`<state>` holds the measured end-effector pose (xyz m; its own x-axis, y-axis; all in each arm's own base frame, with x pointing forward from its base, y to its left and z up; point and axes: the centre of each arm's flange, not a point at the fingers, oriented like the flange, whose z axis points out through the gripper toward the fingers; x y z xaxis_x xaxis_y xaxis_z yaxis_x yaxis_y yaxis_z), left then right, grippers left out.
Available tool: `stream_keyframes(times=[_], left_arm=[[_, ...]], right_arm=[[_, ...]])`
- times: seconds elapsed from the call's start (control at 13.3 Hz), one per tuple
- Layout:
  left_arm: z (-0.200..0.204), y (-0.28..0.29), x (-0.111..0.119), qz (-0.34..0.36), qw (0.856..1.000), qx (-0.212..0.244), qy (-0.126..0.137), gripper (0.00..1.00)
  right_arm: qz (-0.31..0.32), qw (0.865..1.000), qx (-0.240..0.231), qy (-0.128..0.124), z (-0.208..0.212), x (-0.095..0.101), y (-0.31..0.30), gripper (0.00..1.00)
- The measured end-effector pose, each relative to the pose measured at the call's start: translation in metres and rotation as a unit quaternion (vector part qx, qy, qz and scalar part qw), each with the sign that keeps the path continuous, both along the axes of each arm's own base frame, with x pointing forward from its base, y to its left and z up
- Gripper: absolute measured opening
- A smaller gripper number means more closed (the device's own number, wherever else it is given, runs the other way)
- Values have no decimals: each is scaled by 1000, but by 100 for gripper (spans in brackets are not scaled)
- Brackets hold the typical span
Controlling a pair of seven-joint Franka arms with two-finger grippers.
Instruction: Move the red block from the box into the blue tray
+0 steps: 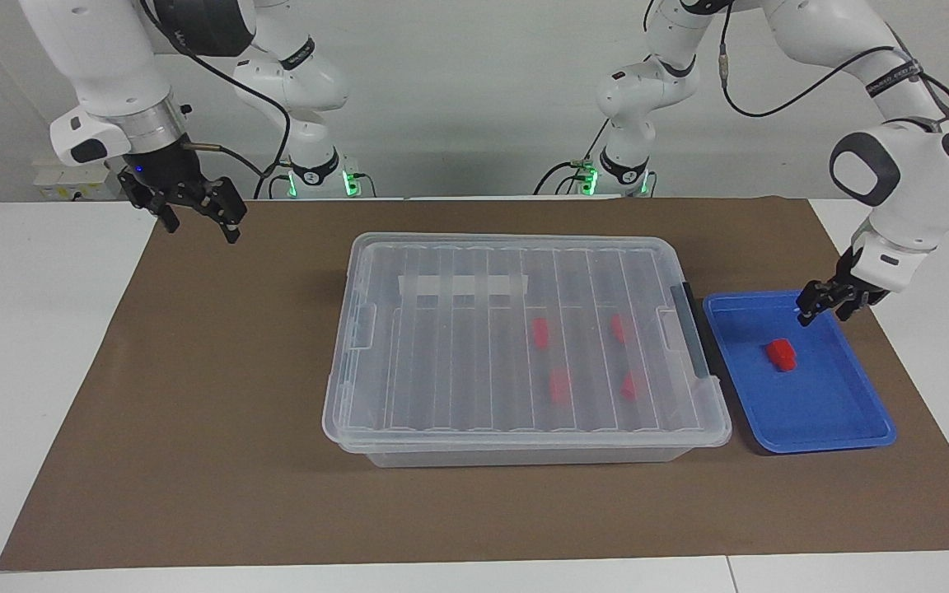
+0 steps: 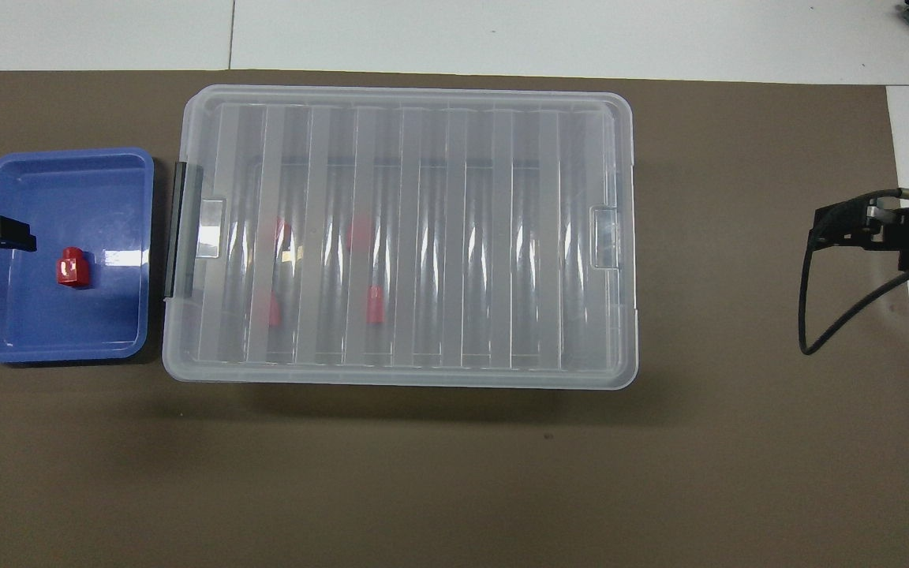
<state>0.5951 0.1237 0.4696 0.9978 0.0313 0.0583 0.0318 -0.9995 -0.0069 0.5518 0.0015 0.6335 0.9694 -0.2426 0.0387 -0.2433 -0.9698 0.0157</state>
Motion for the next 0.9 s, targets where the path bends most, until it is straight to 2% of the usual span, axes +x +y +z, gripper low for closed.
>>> stream_keyframes(times=[0.45, 0.6, 0.75, 0.83, 0.9], left_arm=[[142, -41, -28, -26, 999, -2, 32, 77], [164, -46, -36, -28, 999, 0, 28, 80], [168, -59, -41, -38, 999, 1, 28, 82], [165, -69, -42, -44, 999, 1, 30, 85], [161, -76, -42, -47, 998, 1, 32, 94]], right_arm=[[0, 1000, -3, 19, 4, 7, -1, 100], [2, 1000, -3, 25, 2, 6, 1, 100], [5, 999, -3, 35, 0, 2, 4, 100], [6, 999, -4, 39, -2, 0, 5, 100], [7, 999, -4, 40, -3, -2, 6, 100]])
